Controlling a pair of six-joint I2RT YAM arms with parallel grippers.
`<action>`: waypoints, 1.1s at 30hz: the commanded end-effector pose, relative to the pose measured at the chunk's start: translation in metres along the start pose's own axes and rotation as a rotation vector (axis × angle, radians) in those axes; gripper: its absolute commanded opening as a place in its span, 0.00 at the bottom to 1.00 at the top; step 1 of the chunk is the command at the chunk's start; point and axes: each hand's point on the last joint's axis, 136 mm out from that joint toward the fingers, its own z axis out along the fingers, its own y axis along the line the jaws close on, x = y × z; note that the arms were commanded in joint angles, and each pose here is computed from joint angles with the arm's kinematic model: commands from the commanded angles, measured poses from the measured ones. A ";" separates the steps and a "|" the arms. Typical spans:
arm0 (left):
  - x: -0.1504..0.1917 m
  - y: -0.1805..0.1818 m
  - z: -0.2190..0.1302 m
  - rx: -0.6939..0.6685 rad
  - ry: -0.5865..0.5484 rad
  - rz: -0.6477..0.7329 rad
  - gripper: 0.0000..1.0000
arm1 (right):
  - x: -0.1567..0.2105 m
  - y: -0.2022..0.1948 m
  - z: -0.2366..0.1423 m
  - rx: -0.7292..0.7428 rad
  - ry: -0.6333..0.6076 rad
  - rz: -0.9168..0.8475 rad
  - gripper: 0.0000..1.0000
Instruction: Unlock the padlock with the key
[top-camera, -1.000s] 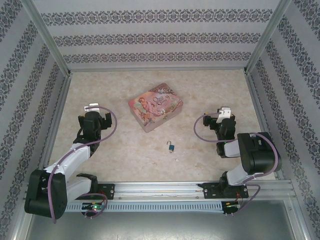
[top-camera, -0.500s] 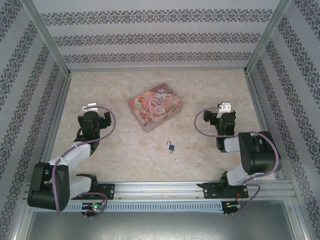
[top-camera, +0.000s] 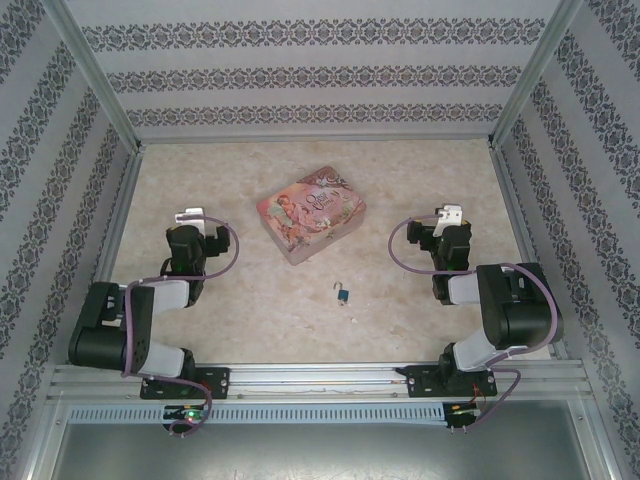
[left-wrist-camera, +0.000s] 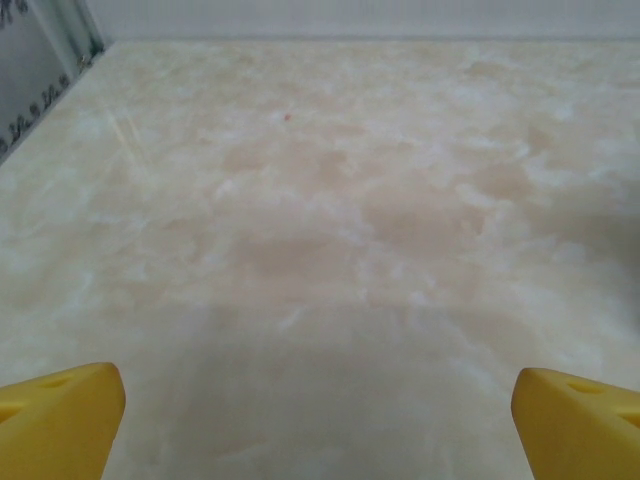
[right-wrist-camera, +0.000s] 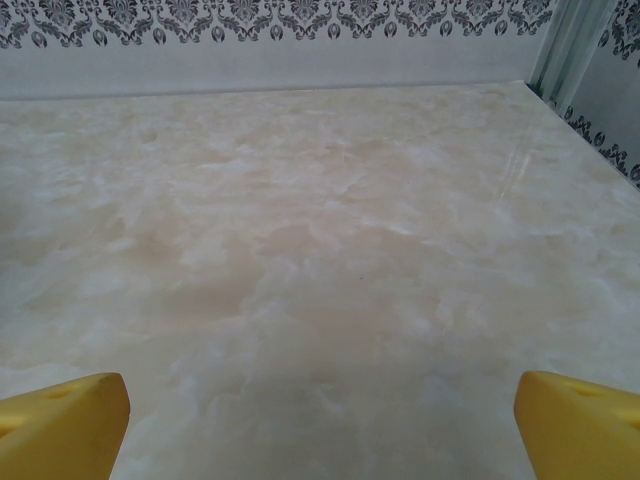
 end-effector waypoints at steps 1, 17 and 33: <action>-0.014 -0.001 0.002 0.026 -0.106 0.014 0.99 | -0.010 -0.004 0.000 0.017 -0.027 0.018 0.98; -0.001 -0.004 0.020 0.055 -0.063 0.020 0.99 | -0.009 -0.004 0.000 0.019 -0.024 0.016 0.98; 0.000 -0.005 0.020 0.056 -0.057 0.023 0.99 | -0.005 -0.001 0.000 0.019 -0.010 -0.003 0.98</action>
